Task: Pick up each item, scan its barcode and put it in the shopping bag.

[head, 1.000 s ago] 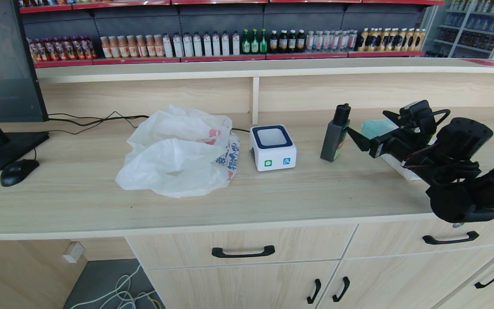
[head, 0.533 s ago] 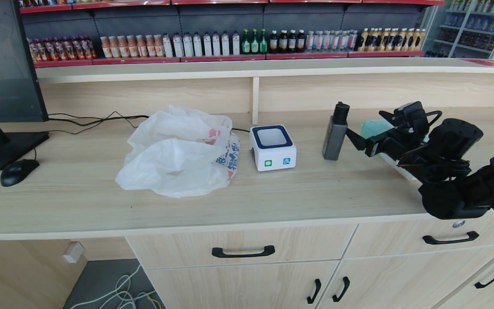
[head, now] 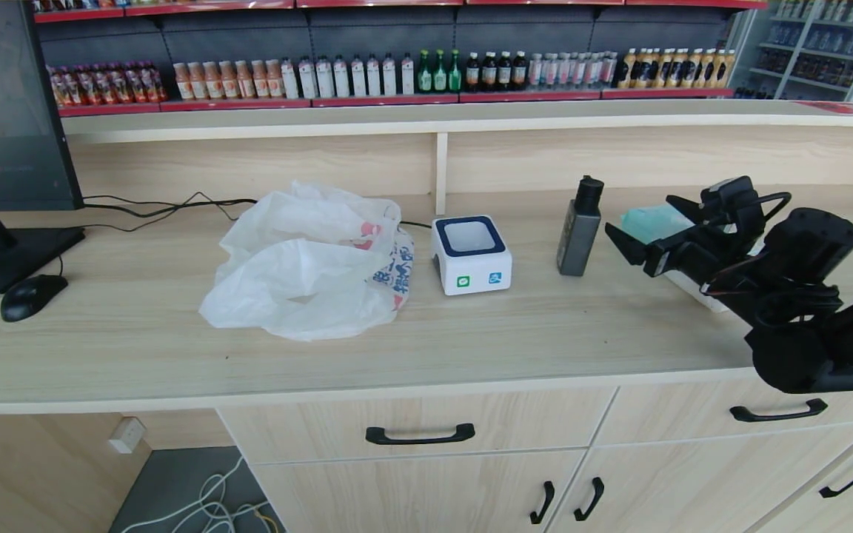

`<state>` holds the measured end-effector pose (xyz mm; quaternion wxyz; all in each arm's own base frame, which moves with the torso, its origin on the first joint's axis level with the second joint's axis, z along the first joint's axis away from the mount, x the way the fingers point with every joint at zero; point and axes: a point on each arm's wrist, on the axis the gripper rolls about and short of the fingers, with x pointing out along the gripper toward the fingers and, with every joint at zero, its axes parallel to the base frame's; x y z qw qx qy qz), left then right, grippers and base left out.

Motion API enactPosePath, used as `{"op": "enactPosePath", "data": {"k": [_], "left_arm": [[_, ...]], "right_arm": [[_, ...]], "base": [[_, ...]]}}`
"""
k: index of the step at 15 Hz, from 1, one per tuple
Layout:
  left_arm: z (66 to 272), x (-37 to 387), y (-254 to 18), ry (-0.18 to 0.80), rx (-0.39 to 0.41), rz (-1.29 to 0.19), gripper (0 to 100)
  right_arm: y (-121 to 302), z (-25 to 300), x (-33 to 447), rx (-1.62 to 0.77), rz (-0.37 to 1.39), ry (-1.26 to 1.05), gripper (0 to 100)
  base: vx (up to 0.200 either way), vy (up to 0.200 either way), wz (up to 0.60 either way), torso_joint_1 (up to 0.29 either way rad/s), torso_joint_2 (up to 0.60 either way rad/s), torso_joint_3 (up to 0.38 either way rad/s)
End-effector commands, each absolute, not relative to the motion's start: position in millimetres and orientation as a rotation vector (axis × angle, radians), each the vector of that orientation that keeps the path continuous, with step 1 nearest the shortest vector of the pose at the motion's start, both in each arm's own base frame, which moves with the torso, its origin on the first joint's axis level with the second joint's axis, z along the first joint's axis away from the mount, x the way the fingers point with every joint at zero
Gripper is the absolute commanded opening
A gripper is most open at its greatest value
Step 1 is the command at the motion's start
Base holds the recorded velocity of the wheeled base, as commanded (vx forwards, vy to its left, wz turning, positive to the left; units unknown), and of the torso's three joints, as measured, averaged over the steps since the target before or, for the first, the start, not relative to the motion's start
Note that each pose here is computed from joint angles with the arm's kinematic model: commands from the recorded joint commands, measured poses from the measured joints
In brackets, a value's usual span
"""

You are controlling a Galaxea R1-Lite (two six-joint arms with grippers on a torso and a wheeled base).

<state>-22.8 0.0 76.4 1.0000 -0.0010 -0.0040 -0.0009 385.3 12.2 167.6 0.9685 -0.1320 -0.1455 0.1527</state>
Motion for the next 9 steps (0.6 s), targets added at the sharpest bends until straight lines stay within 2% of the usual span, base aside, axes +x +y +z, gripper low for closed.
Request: {"op": "enactPosePath", "data": {"k": [1,3,4,5,9], "left_arm": [[76,-23,0,-0.008,-0.005,-0.002,100],[76,-23,0,-0.006,-0.003,-0.002,100],[76,-23,0,-0.006,-0.003,-0.002,100],[76,-23,0,-0.006,-0.003,-0.002,100],[76,-23,0,-0.008,-0.003,-0.002,100]], "right_arm": [[28,190,345,-0.209,0.354,-0.319,100],[65,182,309,-0.082,0.400,-0.268,100],[78,182,304,-0.050,0.398,-0.267,100],[111,184,302,0.044,0.381,-0.263,100],[147,183,340,0.126,0.223,-0.306,100]], "base": [[0.000,0.000,0.00,0.000,0.00,0.000],[0.000,0.000,0.00,0.000,0.00,0.000],[0.000,0.000,0.00,0.000,0.00,0.000],[0.000,0.000,0.00,0.000,0.00,0.000],[0.000,0.000,0.00,0.000,0.00,0.000]]}}
